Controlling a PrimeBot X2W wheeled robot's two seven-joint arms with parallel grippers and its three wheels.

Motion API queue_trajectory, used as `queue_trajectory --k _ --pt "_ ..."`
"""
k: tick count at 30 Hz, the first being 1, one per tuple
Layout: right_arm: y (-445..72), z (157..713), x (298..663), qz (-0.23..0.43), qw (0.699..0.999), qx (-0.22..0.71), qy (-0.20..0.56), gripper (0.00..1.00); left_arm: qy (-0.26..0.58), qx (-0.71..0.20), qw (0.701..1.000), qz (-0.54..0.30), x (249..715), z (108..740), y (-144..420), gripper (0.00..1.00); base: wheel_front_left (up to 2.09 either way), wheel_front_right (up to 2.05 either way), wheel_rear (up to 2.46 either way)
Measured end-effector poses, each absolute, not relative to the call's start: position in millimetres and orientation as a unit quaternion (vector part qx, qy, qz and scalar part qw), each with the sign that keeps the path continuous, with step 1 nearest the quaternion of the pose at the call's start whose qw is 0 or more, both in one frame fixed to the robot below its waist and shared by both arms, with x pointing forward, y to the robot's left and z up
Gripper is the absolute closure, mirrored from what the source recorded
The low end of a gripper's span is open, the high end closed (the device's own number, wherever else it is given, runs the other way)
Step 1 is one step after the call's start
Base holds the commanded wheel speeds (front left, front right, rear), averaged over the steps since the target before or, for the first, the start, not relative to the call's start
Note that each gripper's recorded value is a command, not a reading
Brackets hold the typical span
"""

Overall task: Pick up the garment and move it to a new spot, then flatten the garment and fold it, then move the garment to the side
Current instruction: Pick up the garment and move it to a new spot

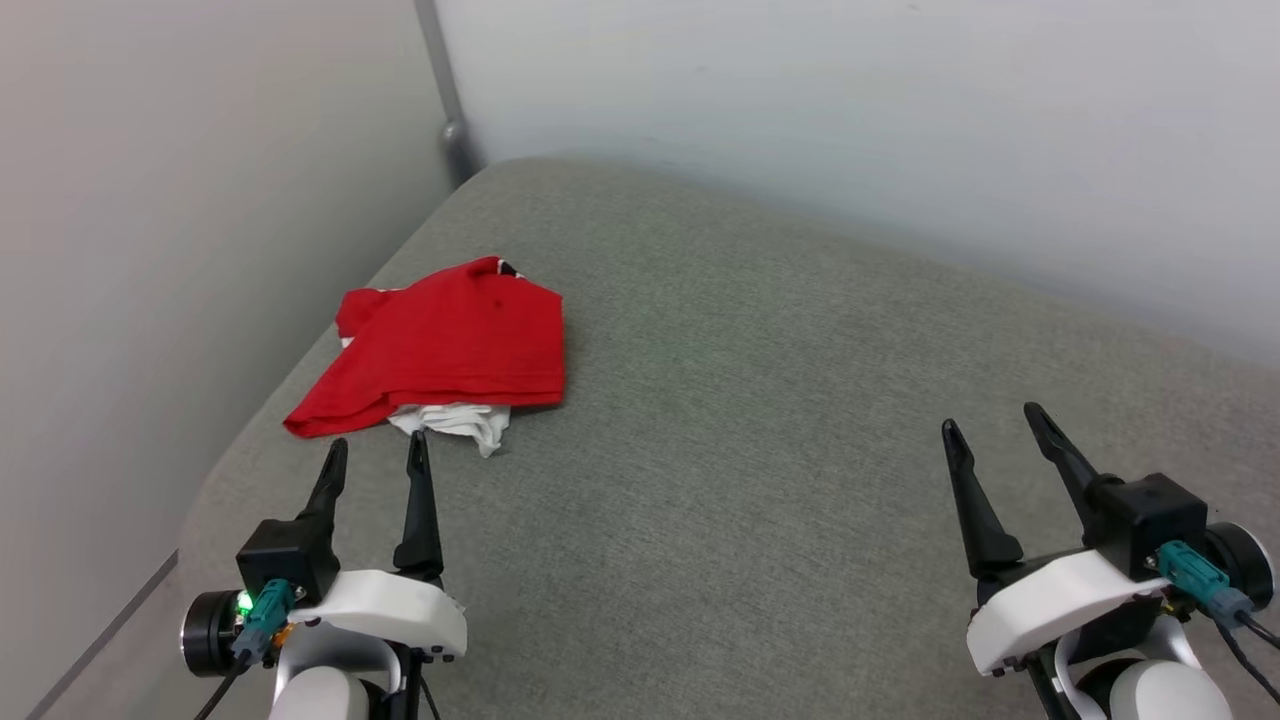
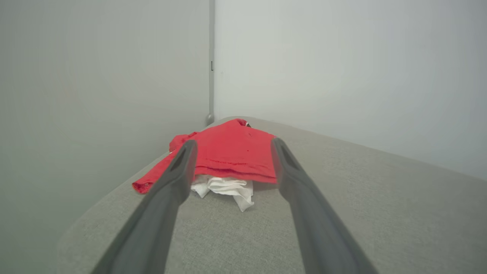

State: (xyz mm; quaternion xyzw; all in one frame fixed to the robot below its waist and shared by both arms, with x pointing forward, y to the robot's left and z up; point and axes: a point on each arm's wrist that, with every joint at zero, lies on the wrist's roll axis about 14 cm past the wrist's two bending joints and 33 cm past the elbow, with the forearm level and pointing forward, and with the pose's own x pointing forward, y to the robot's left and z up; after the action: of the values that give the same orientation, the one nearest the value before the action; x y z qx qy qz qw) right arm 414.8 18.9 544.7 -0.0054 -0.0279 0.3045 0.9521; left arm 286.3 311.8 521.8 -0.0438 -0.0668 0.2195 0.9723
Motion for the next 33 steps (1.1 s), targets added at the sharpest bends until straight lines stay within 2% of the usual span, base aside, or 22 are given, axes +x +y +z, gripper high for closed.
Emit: queue_trajectory --k 8,19,28,33 --pt "47 545 412 0.340 0.940 -0.002 -0.029 0.00 -0.066 -0.040 0.962 0.260 262 520 332 0.00 0.00 0.00 0.00" --pt "48 541 413 0.343 0.939 -0.001 -0.022 0.00 -0.075 -0.032 0.962 0.260 267 529 336 0.00 0.00 0.00 0.00" --pt "37 535 433 0.323 0.946 0.001 -0.015 0.00 -0.108 -0.010 0.968 0.225 333 576 359 0.00 0.00 0.00 0.00" --pt "18 519 449 0.296 0.955 0.001 0.001 0.00 -0.065 0.015 0.979 0.193 391 601 377 0.00 0.00 0.00 0.00"
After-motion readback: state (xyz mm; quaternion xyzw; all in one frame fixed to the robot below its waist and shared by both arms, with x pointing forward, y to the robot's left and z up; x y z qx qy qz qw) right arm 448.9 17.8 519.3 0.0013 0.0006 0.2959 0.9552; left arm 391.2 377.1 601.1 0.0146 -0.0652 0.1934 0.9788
